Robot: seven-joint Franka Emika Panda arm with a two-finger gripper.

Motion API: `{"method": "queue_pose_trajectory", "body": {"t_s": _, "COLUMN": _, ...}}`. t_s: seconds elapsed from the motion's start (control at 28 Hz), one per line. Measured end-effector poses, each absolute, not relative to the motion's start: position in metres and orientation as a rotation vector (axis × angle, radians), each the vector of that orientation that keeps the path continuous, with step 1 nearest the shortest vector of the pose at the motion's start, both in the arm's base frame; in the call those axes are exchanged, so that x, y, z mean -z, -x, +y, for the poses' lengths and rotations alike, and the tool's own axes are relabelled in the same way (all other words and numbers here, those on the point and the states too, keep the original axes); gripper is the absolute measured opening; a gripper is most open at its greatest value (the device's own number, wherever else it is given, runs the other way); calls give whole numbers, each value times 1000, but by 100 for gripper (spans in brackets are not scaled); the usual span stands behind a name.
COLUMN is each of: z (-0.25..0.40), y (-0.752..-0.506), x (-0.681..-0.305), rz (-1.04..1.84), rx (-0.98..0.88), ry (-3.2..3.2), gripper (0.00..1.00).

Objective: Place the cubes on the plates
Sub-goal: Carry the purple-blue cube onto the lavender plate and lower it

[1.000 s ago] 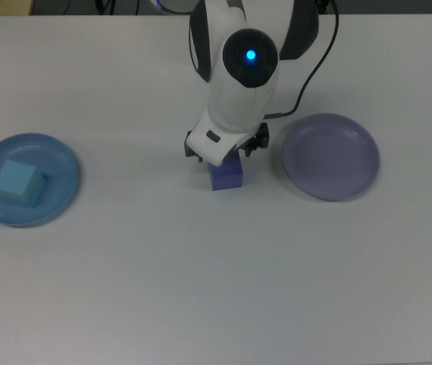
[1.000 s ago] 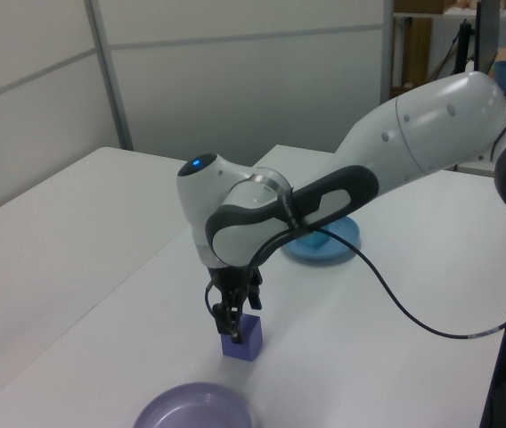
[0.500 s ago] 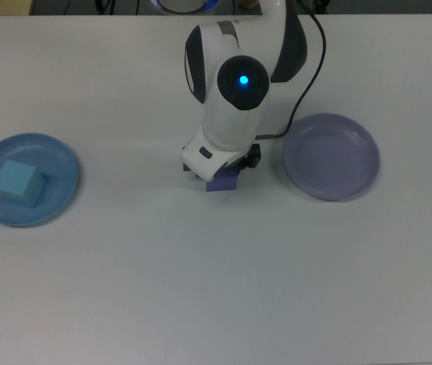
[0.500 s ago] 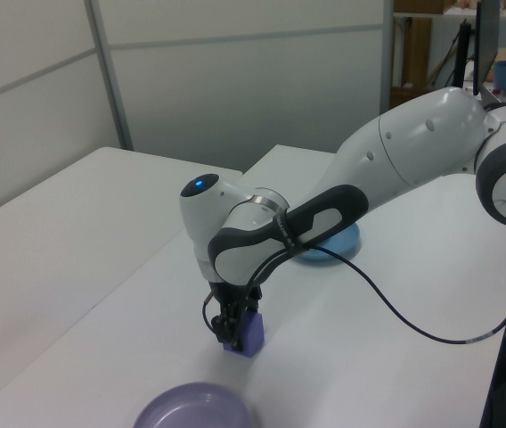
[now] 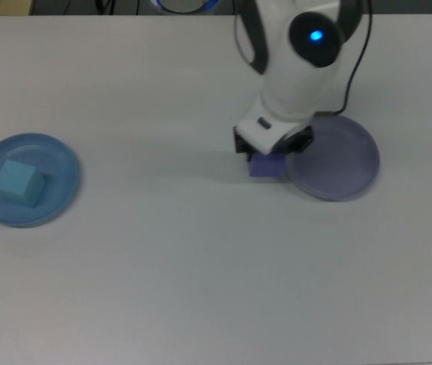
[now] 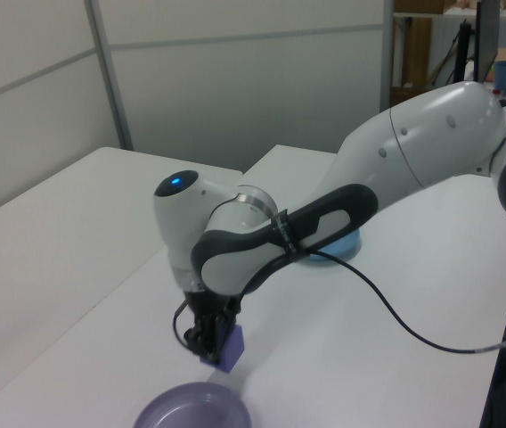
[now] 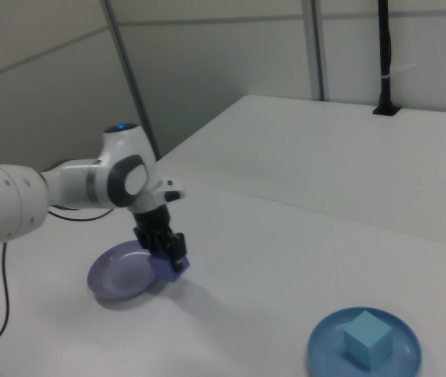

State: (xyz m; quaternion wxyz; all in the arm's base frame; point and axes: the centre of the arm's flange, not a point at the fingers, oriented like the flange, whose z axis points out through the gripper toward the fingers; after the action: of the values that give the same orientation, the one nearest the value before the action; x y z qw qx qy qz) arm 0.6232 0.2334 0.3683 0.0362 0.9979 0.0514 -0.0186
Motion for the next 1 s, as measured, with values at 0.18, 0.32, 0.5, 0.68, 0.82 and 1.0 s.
{"method": "queue_pose_trajectory", "body": {"t_s": 0.18, "z": 287, "y": -601, "x": -374, "rz": 194, "rx": 40, "ry": -3066, "gripper": 62}}
{"method": "queue_pose_trajectory", "body": {"t_s": 0.32, "z": 319, "y": -585, "x": -369, "rz": 255, "rx": 46, "ry": -3059, "gripper": 62}}
{"method": "queue_pose_trajectory", "body": {"t_s": 0.5, "z": 354, "y": -570, "x": -364, "rz": 339, "rx": 3, "ry": -3060, "gripper": 62}}
{"method": "queue_pose_trajectory", "body": {"t_s": 0.68, "z": 359, "y": -569, "x": -364, "rz": 353, "rx": -11, "ry": -3061, "gripper": 69}}
{"method": "queue_pose_trajectory", "body": {"t_s": 0.82, "z": 355, "y": -571, "x": -364, "rz": 362, "rx": -29, "ry": -3037, "gripper": 84}}
{"method": "queue_pose_trajectory", "body": {"t_s": 1.0, "z": 353, "y": -573, "x": -368, "rz": 367, "rx": -43, "ry": -3024, "gripper": 100}}
